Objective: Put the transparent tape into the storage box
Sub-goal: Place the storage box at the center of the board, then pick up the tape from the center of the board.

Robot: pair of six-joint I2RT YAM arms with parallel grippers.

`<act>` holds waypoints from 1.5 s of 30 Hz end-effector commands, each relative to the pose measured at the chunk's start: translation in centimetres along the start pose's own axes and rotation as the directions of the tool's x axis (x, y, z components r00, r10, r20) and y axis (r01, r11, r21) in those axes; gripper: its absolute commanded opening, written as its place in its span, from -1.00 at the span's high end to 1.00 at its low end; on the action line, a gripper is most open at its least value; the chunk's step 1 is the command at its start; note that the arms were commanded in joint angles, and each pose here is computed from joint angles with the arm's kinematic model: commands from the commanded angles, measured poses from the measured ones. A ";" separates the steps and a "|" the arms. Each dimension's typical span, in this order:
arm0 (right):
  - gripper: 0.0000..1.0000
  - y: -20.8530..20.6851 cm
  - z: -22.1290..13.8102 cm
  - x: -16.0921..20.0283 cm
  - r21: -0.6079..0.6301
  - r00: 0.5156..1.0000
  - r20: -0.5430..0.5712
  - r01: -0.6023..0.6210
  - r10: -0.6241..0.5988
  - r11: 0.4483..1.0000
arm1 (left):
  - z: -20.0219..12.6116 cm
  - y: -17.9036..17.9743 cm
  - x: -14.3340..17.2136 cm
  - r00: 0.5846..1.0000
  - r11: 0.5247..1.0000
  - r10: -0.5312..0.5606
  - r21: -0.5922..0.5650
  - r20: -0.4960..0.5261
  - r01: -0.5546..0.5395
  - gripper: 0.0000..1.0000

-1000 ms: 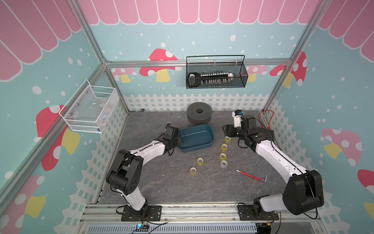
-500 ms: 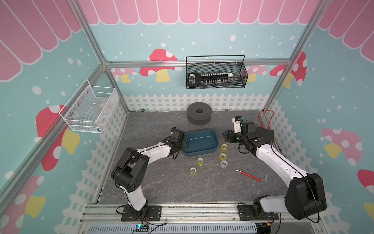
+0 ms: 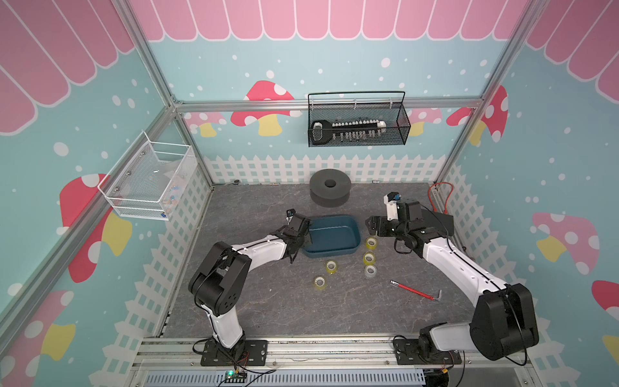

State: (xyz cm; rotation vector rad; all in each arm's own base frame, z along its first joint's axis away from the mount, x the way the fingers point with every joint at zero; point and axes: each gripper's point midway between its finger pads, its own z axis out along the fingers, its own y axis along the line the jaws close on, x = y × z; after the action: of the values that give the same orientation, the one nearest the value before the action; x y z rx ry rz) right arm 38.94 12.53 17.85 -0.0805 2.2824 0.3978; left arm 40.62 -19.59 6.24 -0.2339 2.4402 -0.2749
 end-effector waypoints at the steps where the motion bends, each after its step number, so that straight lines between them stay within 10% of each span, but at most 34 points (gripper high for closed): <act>1: -0.98 0.3 0.2 -0.7 -0.004 1.000 0.013 0.009 -0.009 1.000 | 0.0 -0.6 -0.8 0.999 1.000 0.007 0.006 0.032 -0.007 0.76; 18: -0.98 0.6 2.0 -1.4 -0.065 0.998 -0.050 -0.033 0.030 0.997 | -1.9 -0.5 -2.6 0.995 1.000 -0.003 0.006 0.101 0.002 -0.29; 24: -0.41 -2.7 3.7 -2.9 0.081 0.997 -0.062 -0.035 0.040 0.996 | -7.0 -1.1 -6.9 0.964 0.999 -0.001 0.046 0.266 -0.011 -0.94; 45: -0.02 -9.8 12.1 1.1 0.262 0.956 -0.271 -0.042 0.115 0.964 | -12.9 -3.2 -8.6 0.945 0.977 -0.009 0.204 0.327 -0.061 -0.98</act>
State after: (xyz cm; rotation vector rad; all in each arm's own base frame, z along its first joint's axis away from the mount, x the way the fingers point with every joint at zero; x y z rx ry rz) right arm 48.21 6.98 7.09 0.0893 2.6005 0.1296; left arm 39.81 -18.24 22.53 -0.1726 2.0448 -0.4182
